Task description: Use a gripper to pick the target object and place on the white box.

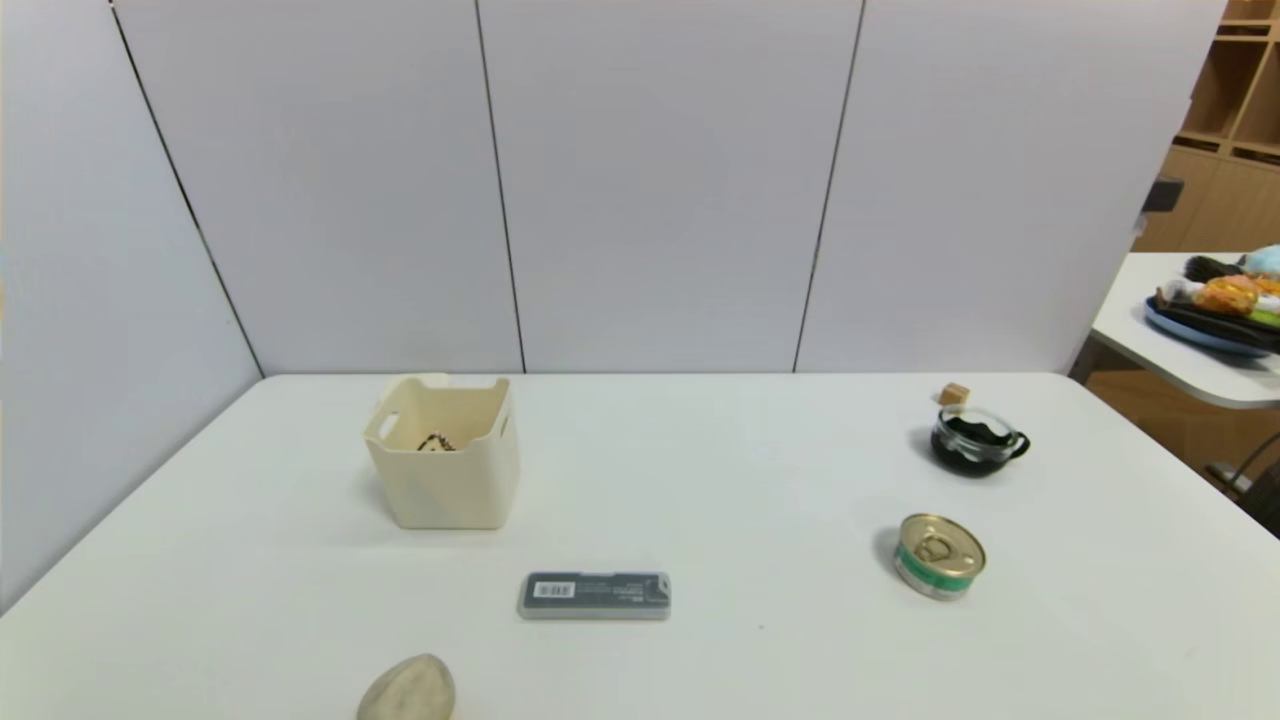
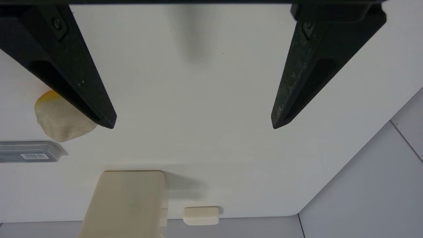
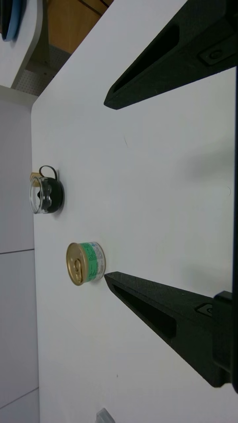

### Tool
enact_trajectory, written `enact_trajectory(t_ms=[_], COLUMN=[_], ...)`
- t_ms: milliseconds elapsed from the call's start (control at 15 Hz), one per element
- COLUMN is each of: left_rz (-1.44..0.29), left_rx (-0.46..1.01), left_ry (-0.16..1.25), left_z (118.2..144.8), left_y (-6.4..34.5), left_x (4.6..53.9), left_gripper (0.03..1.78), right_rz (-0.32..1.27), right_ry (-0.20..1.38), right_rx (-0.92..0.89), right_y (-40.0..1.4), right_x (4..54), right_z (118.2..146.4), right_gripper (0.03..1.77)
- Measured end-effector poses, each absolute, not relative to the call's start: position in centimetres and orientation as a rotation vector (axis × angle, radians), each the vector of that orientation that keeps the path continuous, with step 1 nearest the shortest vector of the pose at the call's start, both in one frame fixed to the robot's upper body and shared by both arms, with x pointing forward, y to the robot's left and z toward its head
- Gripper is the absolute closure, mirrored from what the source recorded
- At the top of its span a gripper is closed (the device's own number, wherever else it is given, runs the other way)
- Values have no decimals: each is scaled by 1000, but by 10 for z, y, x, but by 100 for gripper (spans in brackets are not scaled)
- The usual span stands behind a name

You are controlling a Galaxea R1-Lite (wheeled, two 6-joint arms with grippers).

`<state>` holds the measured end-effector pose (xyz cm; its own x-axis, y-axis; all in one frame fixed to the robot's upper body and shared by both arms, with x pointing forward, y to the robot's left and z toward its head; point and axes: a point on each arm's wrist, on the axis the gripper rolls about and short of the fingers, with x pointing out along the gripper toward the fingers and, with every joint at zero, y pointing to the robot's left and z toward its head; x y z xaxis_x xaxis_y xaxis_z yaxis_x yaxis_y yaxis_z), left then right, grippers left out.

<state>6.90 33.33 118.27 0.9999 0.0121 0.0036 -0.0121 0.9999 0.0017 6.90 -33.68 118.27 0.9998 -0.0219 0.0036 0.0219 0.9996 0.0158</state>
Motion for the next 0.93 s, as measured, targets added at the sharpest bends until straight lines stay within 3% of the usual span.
enact_trajectory(t_ms=[933], left_rz=[12], left_rx=[2], left_ry=[-3], left_z=[1183], left_y=[333], left_x=[69], left_gripper=[12], right_rz=[-32], right_ry=[-5], right_rx=[36], right_y=[-337], right_x=[69], right_z=[1183], right_gripper=[10])
